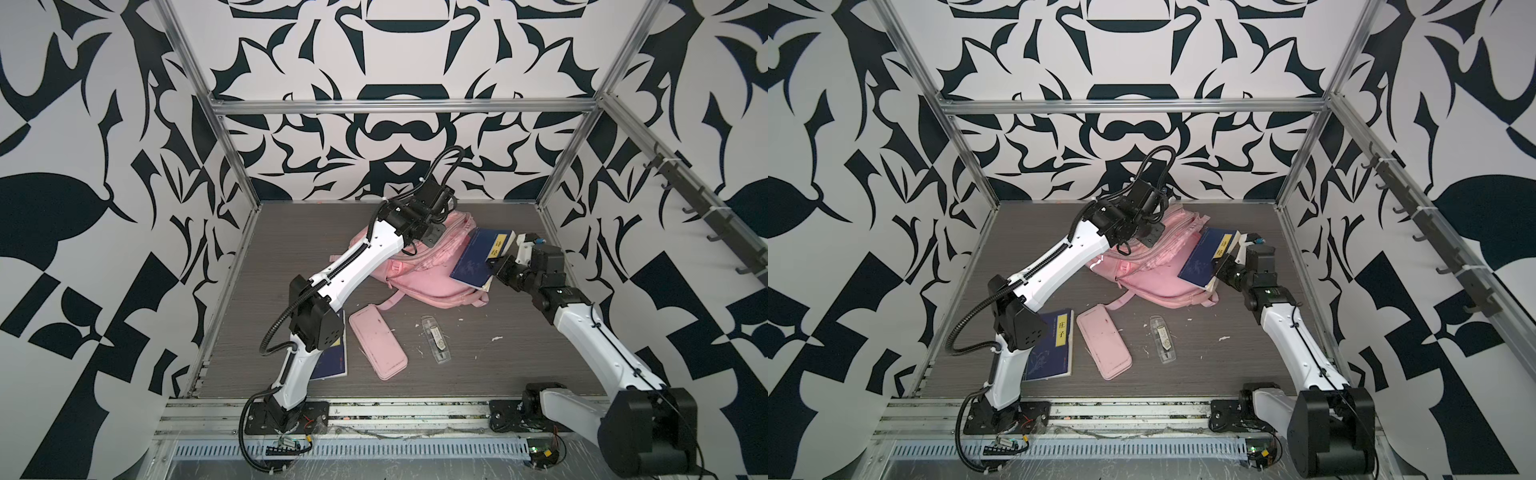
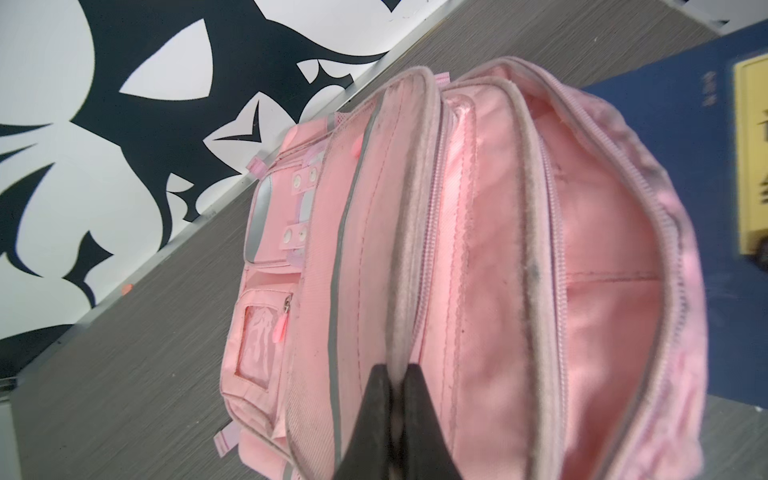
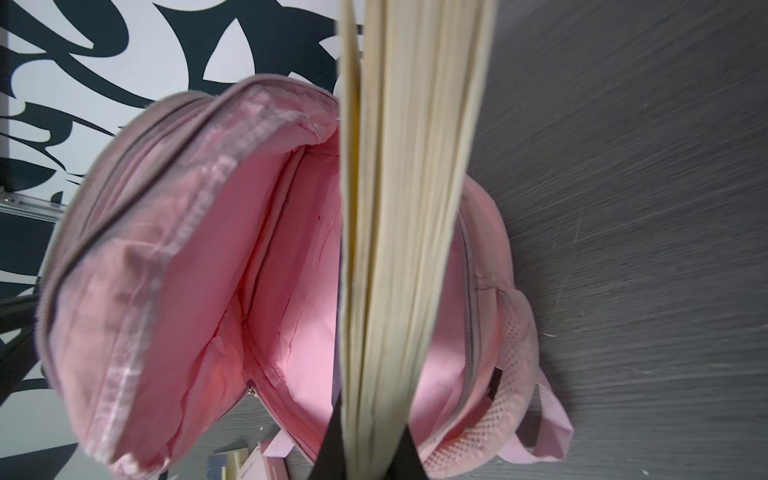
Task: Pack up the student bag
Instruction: 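Lower the upright blue book into the open backpack compartment with the right gripper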
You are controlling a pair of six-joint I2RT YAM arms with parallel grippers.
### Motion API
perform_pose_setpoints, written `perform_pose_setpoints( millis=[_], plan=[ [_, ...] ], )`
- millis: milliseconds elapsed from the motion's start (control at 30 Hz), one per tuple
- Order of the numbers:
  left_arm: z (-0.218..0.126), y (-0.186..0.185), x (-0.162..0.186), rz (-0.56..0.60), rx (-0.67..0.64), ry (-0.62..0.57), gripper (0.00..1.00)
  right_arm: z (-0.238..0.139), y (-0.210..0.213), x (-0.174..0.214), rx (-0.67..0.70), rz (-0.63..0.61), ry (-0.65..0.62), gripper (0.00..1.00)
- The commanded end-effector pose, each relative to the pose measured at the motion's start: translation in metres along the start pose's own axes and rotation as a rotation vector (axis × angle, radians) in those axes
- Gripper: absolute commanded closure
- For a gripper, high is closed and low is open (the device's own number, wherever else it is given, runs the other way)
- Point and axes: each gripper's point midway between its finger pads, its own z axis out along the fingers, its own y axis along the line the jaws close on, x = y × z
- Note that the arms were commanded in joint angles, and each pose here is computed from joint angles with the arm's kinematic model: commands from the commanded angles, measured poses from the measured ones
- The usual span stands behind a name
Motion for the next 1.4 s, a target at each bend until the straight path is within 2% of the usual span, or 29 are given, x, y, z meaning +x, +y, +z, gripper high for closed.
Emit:
perform_pose_setpoints(
  millis=[0, 133, 600, 1000, 1367],
  plan=[
    [-0.047, 0.014, -0.039, -0.144, 0.086, -0.162, 1.0, 0.002, 0.035, -0.022, -0.152, 0.014, -0.067, 1.0],
    [-0.049, 0.022, -0.044, -0.214, 0.139, -0.185, 1.0, 0.016, 0.045, -0.02, -0.193, 0.044, -0.05, 1.0],
    [-0.052, 0.017, -0.048, -0.232, 0.208, -0.195, 1.0, 0.085, 0.104, 0.0, -0.286, 0.065, -0.001, 1.0],
    [-0.064, 0.016, -0.06, -0.281, 0.284, -0.228, 1.0, 0.148, 0.13, 0.008, -0.329, 0.132, 0.02, 1.0],
    [-0.063, 0.015, -0.062, -0.318, 0.33, -0.224, 1.0, 0.19, 0.13, 0.024, -0.337, 0.17, 0.046, 1.0]
  ],
)
